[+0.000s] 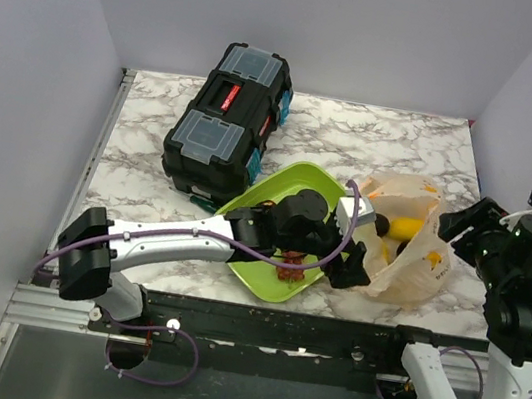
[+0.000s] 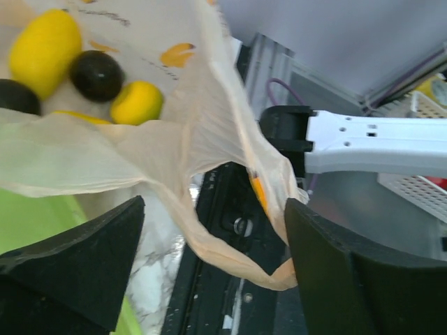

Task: Take the fake fruits out of the plastic bag
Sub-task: Adjust the plastic bag at the center of the board.

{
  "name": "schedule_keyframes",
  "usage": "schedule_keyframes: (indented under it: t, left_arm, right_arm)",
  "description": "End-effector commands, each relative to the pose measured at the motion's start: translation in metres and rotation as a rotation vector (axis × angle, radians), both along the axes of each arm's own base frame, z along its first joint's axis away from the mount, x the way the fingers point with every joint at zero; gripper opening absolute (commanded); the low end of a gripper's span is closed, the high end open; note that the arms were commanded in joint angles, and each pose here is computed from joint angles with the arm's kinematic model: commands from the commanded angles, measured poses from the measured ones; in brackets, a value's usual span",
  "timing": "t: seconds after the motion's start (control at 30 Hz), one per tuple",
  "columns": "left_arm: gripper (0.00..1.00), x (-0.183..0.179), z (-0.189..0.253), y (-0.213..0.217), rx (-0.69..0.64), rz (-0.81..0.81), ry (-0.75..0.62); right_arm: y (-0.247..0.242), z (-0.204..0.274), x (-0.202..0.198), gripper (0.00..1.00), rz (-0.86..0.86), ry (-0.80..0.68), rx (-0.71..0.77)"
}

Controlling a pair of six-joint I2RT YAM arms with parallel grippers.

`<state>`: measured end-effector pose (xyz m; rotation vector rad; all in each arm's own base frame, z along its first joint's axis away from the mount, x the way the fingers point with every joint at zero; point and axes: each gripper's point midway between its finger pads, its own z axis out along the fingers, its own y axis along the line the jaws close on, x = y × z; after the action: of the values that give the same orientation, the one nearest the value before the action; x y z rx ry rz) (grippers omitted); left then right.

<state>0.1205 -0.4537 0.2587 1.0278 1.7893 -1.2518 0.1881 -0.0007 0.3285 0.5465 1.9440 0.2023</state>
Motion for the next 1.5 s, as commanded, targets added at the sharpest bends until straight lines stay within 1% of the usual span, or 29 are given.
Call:
schedule_keyframes:
  t: [0.0, 0.03, 0.07, 0.13, 0.17, 0.23, 0.27, 0.3, 0.37, 0.4, 0.5, 0.57, 0.63, 0.7, 0.77, 0.83, 0.9, 0.97, 1.03, 1.1, 1.13, 1.23, 1.3, 1.4, 1.47]
  left_arm:
    - [0.74, -0.036, 0.013, -0.018, -0.079, -0.174, 0.075]
    - [0.71, -0.042, 0.012, -0.02, -0.082, -0.195, 0.08]
    - [0.7, -0.047, 0.01, -0.021, -0.08, -0.207, 0.084]
    - [0.69, -0.056, 0.008, -0.021, -0.076, -0.244, 0.078]
    - [0.7, -0.055, 0.006, -0.019, -0.07, -0.241, 0.066]
    - [0.79, -0.052, 0.004, -0.012, -0.059, -0.224, 0.033]
    - [0.84, -0.049, 0.004, -0.01, -0.048, -0.207, 0.013]
    - [0.86, -0.045, 0.007, -0.006, -0.047, -0.191, -0.013]
    - [0.9, -0.039, 0.014, 0.0, -0.052, -0.162, -0.049]
    - [0.92, -0.035, 0.02, 0.003, -0.06, -0.144, -0.06]
    - [0.93, -0.028, 0.035, 0.011, -0.089, -0.121, -0.072]
    - [0.93, -0.022, 0.043, 0.019, -0.104, -0.102, -0.08]
    - [0.94, -0.012, 0.055, 0.031, -0.131, -0.061, -0.098]
    - [0.96, 0.006, 0.066, 0.042, -0.152, 0.012, -0.11]
    - [0.99, 0.035, 0.076, 0.055, -0.166, 0.14, -0.109]
    - [0.99, 0.074, 0.079, 0.065, -0.169, 0.315, -0.091]
    - [0.99, 0.109, 0.074, 0.068, -0.162, 0.469, -0.097]
    - [0.99, 0.133, 0.067, 0.06, -0.148, 0.545, -0.139]
    - [0.99, 0.15, 0.062, 0.048, -0.134, 0.582, -0.159]
    - [0.99, 0.162, 0.055, 0.034, -0.131, 0.587, -0.192]
    - [0.99, 0.163, 0.052, 0.026, -0.128, 0.559, -0.208]
    - [0.99, 0.155, 0.041, 0.001, -0.151, 0.453, -0.202]
    - [0.99, 0.155, 0.028, -0.01, -0.118, 0.431, -0.183]
    - [0.99, 0.157, 0.01, -0.021, -0.033, 0.405, -0.15]
    - [0.99, 0.148, 0.001, -0.026, -0.008, 0.346, -0.121]
  right_arm:
    - [-0.014, 0.03, -0.011, 0.7, -0.024, -0.019, -0.108]
    - [-0.007, 0.04, -0.011, 0.76, 0.019, -0.048, -0.105]
    - [0.003, 0.049, -0.011, 0.8, 0.085, -0.08, -0.104]
    - [0.038, 0.065, -0.011, 0.85, 0.288, -0.153, -0.078]
    - [0.056, 0.068, -0.014, 0.88, 0.393, -0.169, -0.055]
    - [0.078, 0.062, -0.015, 0.92, 0.515, -0.16, -0.006]
    - [0.086, 0.055, -0.014, 0.92, 0.553, -0.139, 0.029]
    - [0.097, 0.044, -0.013, 0.89, 0.604, -0.104, 0.076]
    - [0.122, 0.026, -0.015, 0.8, 0.737, -0.054, 0.186]
    - [0.133, 0.019, -0.016, 0.74, 0.793, -0.032, 0.244]
    - [0.144, 0.007, -0.013, 0.72, 0.844, -0.006, 0.313]
    - [0.144, -0.004, -0.009, 0.72, 0.834, 0.022, 0.325]
    - [0.141, -0.024, -0.002, 0.72, 0.801, 0.09, 0.33]
    - [0.131, -0.047, 0.005, 0.67, 0.722, 0.178, 0.314]
    - [0.103, -0.071, 0.015, 0.66, 0.522, 0.257, 0.249]
    - [0.079, -0.09, 0.015, 0.66, 0.359, 0.321, 0.202]
    - [0.071, -0.109, 0.007, 0.66, 0.287, 0.4, 0.208]
    - [0.073, -0.13, -0.005, 0.66, 0.278, 0.493, 0.235]
    - [0.069, -0.149, -0.018, 0.66, 0.24, 0.571, 0.242]
    - [0.061, -0.157, -0.027, 0.66, 0.197, 0.596, 0.219]
    - [0.057, -0.156, -0.029, 0.66, 0.177, 0.592, 0.208]
    - [0.048, -0.148, -0.03, 0.66, 0.127, 0.559, 0.179]
    - [0.042, -0.148, -0.032, 0.66, 0.102, 0.557, 0.163]
    - [0.03, -0.15, -0.032, 0.66, 0.039, 0.549, 0.125]
    - [0.026, -0.147, -0.03, 0.67, 0.012, 0.527, 0.117]
